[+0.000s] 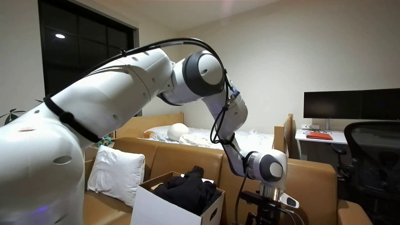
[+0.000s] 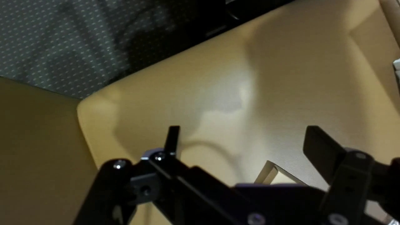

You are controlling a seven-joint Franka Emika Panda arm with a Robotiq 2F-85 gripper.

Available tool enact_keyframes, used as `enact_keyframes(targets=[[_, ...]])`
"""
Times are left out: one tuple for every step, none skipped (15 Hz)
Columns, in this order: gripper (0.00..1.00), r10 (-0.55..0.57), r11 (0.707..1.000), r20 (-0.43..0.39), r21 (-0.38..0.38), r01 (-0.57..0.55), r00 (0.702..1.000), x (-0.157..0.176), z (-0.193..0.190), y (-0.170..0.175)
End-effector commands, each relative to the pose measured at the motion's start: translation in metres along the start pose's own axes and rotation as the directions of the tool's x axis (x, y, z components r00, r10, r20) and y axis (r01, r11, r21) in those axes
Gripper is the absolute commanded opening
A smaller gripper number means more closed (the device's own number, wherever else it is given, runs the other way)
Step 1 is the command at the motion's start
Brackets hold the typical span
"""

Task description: Put the brown object into the box

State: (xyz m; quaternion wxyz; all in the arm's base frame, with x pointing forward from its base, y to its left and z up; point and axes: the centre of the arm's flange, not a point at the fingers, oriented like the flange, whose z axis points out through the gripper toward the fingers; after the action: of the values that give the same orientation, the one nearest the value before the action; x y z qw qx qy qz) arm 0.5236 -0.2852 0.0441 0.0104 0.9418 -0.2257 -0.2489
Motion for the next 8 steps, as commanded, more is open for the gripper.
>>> enact_keyframes(targets=[[1.0,0.095,0.981,-0.02,0.17,-0.091,0.995,0.079,0.026,0.018],[1.0,0.134,0.971,-0.033,0.206,-0.125,0.99,0.088,0.032,0.023],[1.0,0.183,0.959,-0.056,0.229,-0.166,0.982,0.096,0.043,0.027],[1.0,0.235,0.946,-0.067,0.244,-0.212,0.97,0.106,0.053,0.031],[1.0,0.286,0.931,-0.049,0.252,-0.265,0.957,0.113,0.065,0.033],[1.0,0.198,0.958,-0.049,0.219,-0.183,0.979,0.078,0.05,0.033],[1.0,0.229,0.95,-0.048,0.229,-0.212,0.972,0.085,0.059,0.036],[1.0,0.243,0.946,-0.046,0.231,-0.226,0.969,0.09,0.066,0.036]])
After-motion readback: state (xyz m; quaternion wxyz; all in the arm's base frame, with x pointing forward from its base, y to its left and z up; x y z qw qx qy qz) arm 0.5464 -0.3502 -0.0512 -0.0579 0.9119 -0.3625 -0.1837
